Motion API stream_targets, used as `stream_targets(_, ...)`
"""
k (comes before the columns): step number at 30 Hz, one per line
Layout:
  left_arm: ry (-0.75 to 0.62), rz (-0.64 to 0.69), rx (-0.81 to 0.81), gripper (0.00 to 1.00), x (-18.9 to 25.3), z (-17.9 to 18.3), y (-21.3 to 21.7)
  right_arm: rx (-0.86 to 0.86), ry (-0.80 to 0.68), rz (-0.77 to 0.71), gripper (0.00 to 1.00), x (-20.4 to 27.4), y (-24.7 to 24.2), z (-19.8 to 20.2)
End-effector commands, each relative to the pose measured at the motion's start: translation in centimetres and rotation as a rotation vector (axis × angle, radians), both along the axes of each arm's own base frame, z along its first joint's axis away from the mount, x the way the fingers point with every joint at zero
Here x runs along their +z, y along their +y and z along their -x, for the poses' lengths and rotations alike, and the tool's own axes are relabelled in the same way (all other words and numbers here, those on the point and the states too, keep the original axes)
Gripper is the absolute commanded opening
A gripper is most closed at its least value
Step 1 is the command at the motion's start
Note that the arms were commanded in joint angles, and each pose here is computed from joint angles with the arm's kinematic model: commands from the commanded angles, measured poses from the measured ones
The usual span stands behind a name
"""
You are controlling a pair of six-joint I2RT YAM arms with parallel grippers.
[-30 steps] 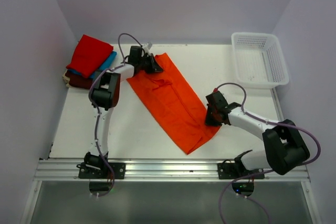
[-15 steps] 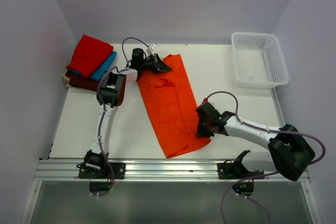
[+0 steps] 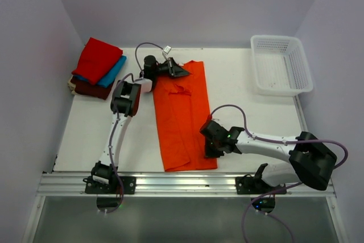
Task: Fold and stack the t-shirts
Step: Rotate the tshirt 90 degrees
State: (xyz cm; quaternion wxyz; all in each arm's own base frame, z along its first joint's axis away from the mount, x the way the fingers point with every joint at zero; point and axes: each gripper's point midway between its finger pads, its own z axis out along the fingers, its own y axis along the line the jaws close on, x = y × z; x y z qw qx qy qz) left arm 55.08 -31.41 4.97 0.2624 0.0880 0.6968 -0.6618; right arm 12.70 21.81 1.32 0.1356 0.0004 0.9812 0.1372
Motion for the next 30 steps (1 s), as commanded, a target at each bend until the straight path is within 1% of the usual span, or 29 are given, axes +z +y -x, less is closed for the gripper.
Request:
stream_targets(1, -0.078, 0.035, -0.079, 0.0, 1.3, 1.4, -1.1, 0.007, -0.009, -0.01, 0.0, 0.6, 1.2, -0.2)
stream_targets(8, -0.161, 0.074, -0.117, 0.0, 5.4, 2.3, -1.6, 0.042, -0.027, -0.031, 0.0, 1.1, 2.3, -0.2)
stream_targets(12, -0.27, 0.114, -0.122, 0.0, 11.7, 3.6, -0.9, 0.078, -0.116, -0.068, 0.0, 3.4, 2.8, -1.3)
stream_targets(13, -0.318, 0.111, -0.107, 0.0, 15.1, 4.7, -0.4, 0.086, -0.142, -0.08, 0.0, 4.1, 3.0, -1.7)
stream_targets(14, -0.355, 0.1, -0.06, 0.01, 17.1, 4.6, 0.2, 0.107, -0.188, -0.102, 0.0, 5.3, 3.1, -2.1)
stream_targets(15, -0.349, -0.003, -0.009, 0.01, 16.2, 3.9, 0.7, 0.107, -0.221, -0.103, 0.0, 5.9, 3.0, -2.5)
stream_targets(16, -0.419, -0.061, 0.049, 0.01, 20.1, 4.8, 1.7, 0.107, -0.246, -0.109, 0.0, 6.6, 3.0, -2.9)
stream_targets(17, -0.444, -0.153, 0.203, 0.03, 20.9, 3.2, 2.5, 0.115, -0.273, -0.116, 0.0, 7.4, 2.8, -3.0)
stream_targets(18, -0.427, -0.346, 0.25, 0.06, 18.3, 3.4, 3.8, 0.117, -0.286, -0.116, 0.0, 7.7, 2.7, -3.1)
stream_targets(19, -0.461, -0.427, 0.318, 0.06, 20.5, 4.1, 4.6, 0.106, -0.325, -0.105, 0.0, 8.3, 2.4, -3.8)
stream_targets(20, -0.441, -0.545, 0.416, 0.05, 19.7, 4.0, 5.1, 0.112, -0.341, -0.083, 0.0, 8.6, 1.9, -3.9)
stream_targets(21, -0.37, -0.653, 0.395, 0.06, 17.5, 5.9, 5.7, 0.097, -0.363, -0.066, 0.01, 9.0, 1.4, -4.3)
stream_targets(22, -0.328, -0.704, 0.39, 0.13, 16.5, 8.3, 5.9, 0.054, -0.41, -0.023, 0.14, 9.7, 0.5, -5.4)
stream_targets(23, -0.271, -0.764, 0.429, 0.29, 15.1, 9.4, 7.0, 0.048, -0.417, 0.014, 0.3, 9.8, -0.3, -5.5)
stream_targets(24, -0.204, -0.784, 0.43, 0.35, 13.8, 11.2, 7.5, 0.025, -0.433, 0.044, 0.46, 10.1, -1.0, -5.9)
stream_targets(25, -0.148, -0.811, 0.415, 0.41, 11.8, 14.7, 8.4, 0.0, -0.446, 0.06, 0.55, 10.7, -1.5, -6.3)
stream_targets(26, -0.117, -0.836, 0.437, 0.51, 10.7, 16.3, 9.2, -0.015, -0.451, 0.088, 0.68, 10.8, -2.2, -6.4)
stream_targets(27, -0.074, -0.845, 0.447, 0.56, 9.7, 18.3, 9.7, -0.031, -0.453, 0.094, 0.74, 10.8, -2.7, -6.5)
stream_targets(28, -0.047, -0.862, 0.43, 0.59, 8.4, 22.0, 10.3, -0.047, -0.453, 0.093, 0.77, 10.9, -3.3, -6.5)
stream_targets(29, -0.029, -0.877, 0.438, 0.65, 7.7, 23.6, 10.8, -0.054, -0.437, 0.082, 0.78, 10.7, -3.5, -6.1)
stream_targets(30, 0.02, -0.894, 0.426, 0.67, 6.8, 25.8, 11.2, -0.072, -0.426, 0.067, 0.78, 10.5, -3.9, -6.1)
